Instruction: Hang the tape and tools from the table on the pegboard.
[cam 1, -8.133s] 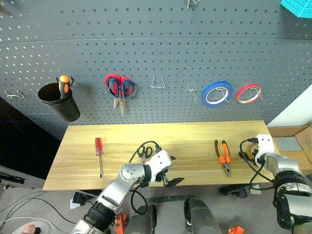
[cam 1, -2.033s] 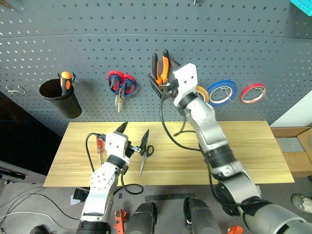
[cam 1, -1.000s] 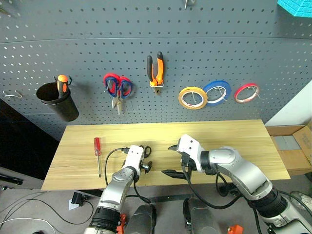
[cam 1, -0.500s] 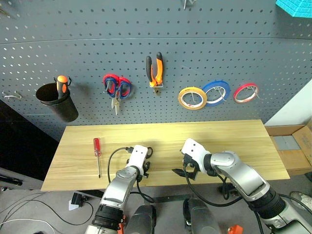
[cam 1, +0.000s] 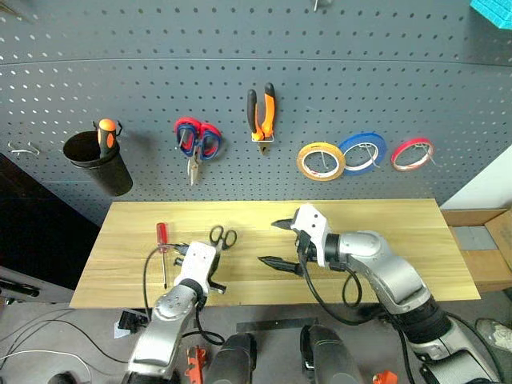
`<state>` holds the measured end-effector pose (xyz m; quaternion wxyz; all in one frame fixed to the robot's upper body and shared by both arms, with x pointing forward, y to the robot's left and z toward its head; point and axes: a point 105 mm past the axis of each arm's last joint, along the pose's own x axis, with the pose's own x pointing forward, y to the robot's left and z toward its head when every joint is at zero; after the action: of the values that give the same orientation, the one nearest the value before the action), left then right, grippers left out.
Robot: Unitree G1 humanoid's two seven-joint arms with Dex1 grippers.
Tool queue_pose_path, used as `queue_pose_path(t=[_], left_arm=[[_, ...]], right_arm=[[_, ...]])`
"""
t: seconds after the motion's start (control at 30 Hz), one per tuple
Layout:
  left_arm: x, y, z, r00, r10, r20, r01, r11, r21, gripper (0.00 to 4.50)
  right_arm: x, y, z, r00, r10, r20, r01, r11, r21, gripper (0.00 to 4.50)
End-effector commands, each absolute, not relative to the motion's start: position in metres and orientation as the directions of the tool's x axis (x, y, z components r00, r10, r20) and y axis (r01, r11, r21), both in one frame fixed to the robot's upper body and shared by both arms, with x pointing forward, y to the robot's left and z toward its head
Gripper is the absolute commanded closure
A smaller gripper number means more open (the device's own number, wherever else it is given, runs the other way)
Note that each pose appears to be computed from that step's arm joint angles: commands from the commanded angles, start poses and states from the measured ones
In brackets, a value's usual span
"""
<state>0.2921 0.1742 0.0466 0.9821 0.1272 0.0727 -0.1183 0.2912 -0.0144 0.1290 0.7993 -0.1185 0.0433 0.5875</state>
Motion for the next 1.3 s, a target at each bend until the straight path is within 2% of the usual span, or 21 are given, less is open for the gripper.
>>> queue_pose_path(t=[0.03, 0.23, 0.4, 0.6, 0.7, 0.77, 1.13, 1.3], left_arm=[[0.287, 0.176, 0.102, 0.971, -0.234, 0.057, 0.209, 0.937, 0.279, 4.40], [0.282, 0.183, 0.161, 0.949, -0.183, 0.256, 0.094, 0.942, 0.322, 4.40], [0.278, 0.180, 0.183, 0.922, -0.160, 0.352, 0.017, 0.927, 0.375, 4.40], [0.296, 0.181, 0.187, 0.920, -0.121, 0.373, -0.015, 0.940, 0.342, 4.40], [0.307, 0.180, 0.188, 0.924, -0.118, 0.364, -0.009, 0.944, 0.331, 4.40], [0.313, 0.179, 0.183, 0.932, -0.116, 0.342, 0.000, 0.948, 0.319, 4.40], [0.324, 0.174, 0.172, 0.948, -0.145, 0.285, 0.051, 0.949, 0.312, 4.40], [0.328, 0.173, 0.170, 0.952, -0.155, 0.266, 0.065, 0.946, 0.318, 4.40]], right_arm=[[0.290, -0.010, 0.156, 0.265, 0.956, -0.127, -0.952, 0.238, -0.195, 0.00], [0.294, -0.005, 0.165, 0.242, 0.966, -0.096, -0.954, 0.218, -0.204, 0.00], [0.301, 0.000, 0.155, 0.224, 0.967, -0.122, -0.957, 0.195, -0.214, 0.00], [0.312, 0.007, 0.173, 0.254, 0.967, -0.023, -0.942, 0.242, -0.233, 0.00], [0.323, 0.006, 0.197, 0.342, 0.934, 0.102, -0.902, 0.357, -0.241, 0.00], [0.325, 0.005, 0.206, 0.361, 0.922, 0.141, -0.893, 0.385, -0.234, 0.00], [0.323, 0.004, 0.236, 0.390, 0.897, 0.207, -0.847, 0.438, -0.301, 0.00], [0.322, 0.006, 0.240, 0.388, 0.897, 0.213, -0.840, 0.439, -0.318, 0.00]])
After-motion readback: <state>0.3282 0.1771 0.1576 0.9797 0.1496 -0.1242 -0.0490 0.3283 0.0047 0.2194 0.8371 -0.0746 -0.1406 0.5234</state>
